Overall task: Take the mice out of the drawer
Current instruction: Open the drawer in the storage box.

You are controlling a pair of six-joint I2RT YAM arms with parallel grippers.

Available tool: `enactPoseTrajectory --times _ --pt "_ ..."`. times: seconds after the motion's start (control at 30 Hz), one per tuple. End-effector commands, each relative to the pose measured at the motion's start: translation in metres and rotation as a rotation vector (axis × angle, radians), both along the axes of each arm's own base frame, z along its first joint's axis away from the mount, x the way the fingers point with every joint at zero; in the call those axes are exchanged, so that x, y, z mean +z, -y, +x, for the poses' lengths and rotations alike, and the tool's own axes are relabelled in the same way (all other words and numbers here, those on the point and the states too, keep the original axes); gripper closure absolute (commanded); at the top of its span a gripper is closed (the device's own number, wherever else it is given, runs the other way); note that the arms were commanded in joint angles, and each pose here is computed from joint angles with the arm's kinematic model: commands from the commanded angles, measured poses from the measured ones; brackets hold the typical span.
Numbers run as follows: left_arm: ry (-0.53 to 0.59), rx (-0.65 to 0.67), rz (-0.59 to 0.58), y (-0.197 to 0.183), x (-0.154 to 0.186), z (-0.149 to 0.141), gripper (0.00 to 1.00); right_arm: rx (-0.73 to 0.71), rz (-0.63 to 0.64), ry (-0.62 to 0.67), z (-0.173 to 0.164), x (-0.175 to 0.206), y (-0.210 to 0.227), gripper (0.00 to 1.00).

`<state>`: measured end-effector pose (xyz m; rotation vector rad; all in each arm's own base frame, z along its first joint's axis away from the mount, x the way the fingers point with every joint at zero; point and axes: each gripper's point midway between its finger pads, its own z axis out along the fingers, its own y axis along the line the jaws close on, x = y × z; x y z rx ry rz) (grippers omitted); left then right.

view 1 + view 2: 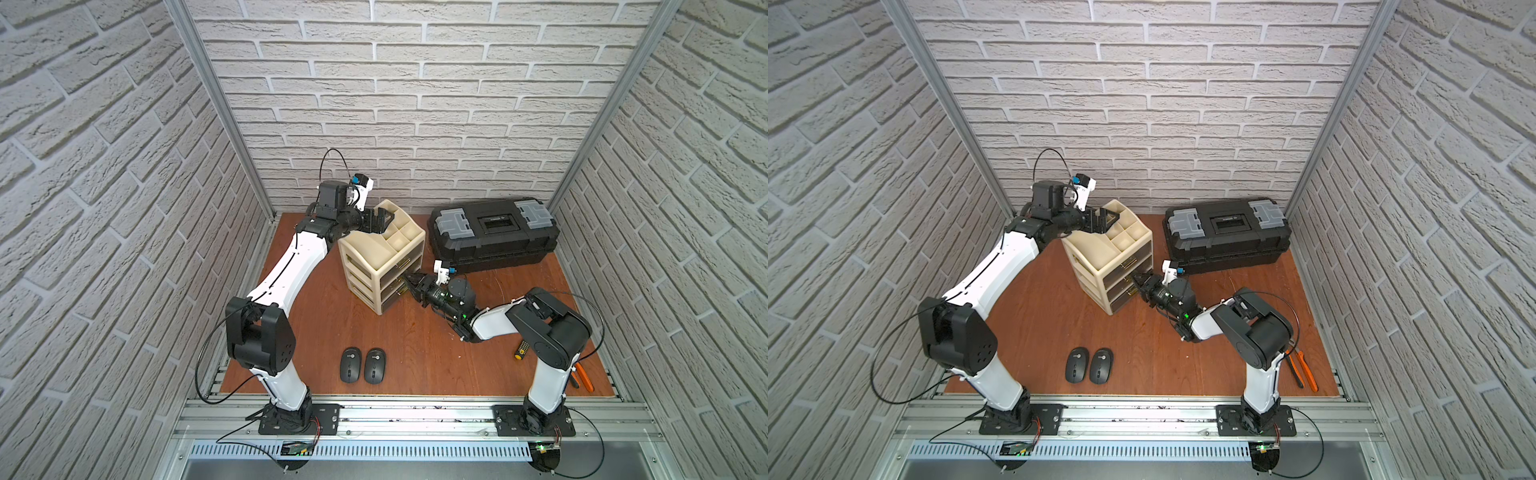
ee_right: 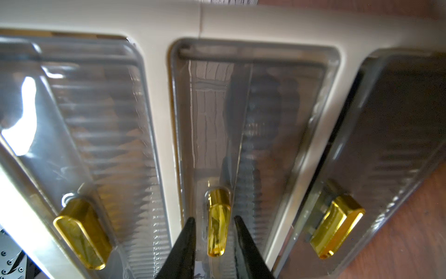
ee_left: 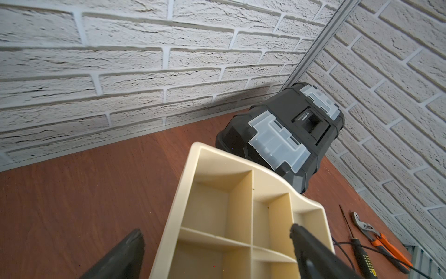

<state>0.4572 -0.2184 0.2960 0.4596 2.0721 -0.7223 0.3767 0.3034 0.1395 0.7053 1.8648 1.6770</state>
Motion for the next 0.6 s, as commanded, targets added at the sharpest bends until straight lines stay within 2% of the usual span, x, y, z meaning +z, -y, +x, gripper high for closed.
enactPoseTrajectory --times 0.0,0.23,0.57 --pt "-0.438 0.006 0.074 -0.003 -0.110 -0.044 0.03 -0.018 0.036 0.027 -0.001 0.012 0.001 0.72" --pt "-0.440 0.005 0.074 -0.003 -0.111 -0.044 0.03 -0.007 0.044 0.031 -0.001 0.014 -0.006 0.73" --pt "-0.438 0.009 0.082 -0.004 -0.111 -0.044 0.03 0.003 0.077 0.017 -0.001 0.010 -0.014 0.80"
